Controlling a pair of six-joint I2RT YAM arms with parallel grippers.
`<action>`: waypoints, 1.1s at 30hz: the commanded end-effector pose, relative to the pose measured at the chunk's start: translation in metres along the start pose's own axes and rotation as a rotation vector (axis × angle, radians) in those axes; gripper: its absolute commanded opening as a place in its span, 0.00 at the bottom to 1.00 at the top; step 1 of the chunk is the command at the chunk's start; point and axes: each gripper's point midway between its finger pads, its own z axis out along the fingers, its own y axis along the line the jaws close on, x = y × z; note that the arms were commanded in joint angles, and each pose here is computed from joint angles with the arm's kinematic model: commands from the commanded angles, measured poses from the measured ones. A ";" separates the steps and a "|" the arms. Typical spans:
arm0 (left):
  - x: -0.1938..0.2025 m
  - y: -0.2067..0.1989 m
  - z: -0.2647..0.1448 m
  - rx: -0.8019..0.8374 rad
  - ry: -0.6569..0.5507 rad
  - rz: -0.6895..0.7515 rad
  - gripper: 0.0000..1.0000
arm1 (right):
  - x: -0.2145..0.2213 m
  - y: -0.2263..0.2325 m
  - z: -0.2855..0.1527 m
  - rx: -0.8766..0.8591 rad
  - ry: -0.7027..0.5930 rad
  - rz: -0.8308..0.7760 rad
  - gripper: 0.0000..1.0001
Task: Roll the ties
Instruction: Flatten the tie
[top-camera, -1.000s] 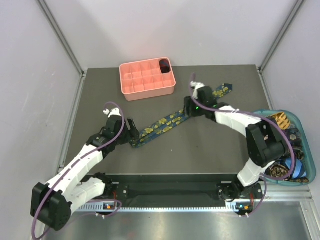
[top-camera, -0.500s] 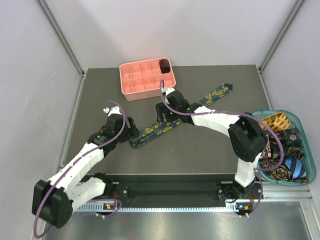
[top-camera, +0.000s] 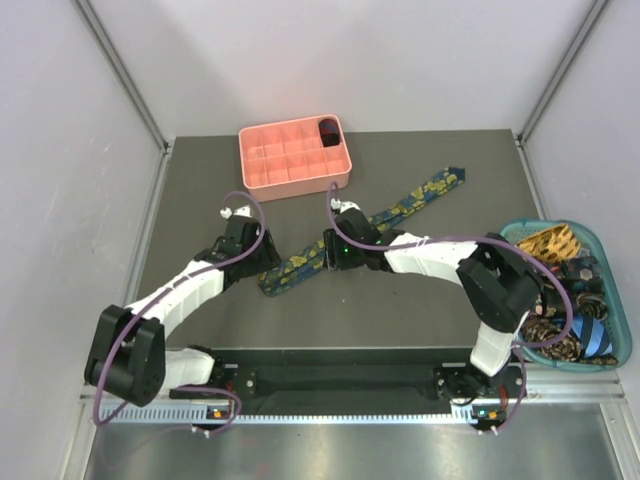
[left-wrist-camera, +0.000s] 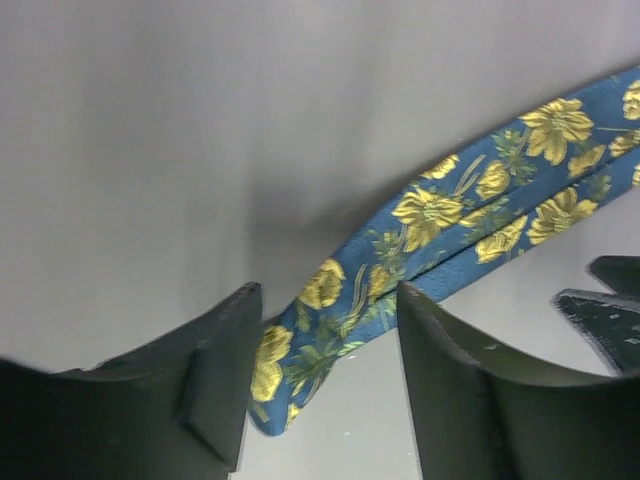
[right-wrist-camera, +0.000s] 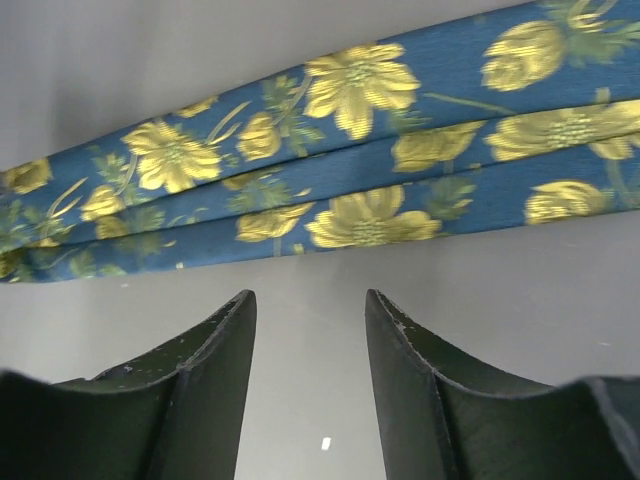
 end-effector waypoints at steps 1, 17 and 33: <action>-0.018 -0.023 0.004 0.100 -0.044 0.009 0.58 | -0.013 0.019 0.003 -0.042 -0.054 0.011 0.47; 0.032 -0.025 0.023 0.178 0.152 0.047 0.26 | -0.009 0.018 0.027 -0.024 -0.024 -0.001 0.42; 0.019 -0.015 -0.014 0.125 0.106 0.069 0.24 | -0.019 0.016 0.034 -0.015 -0.045 -0.001 0.38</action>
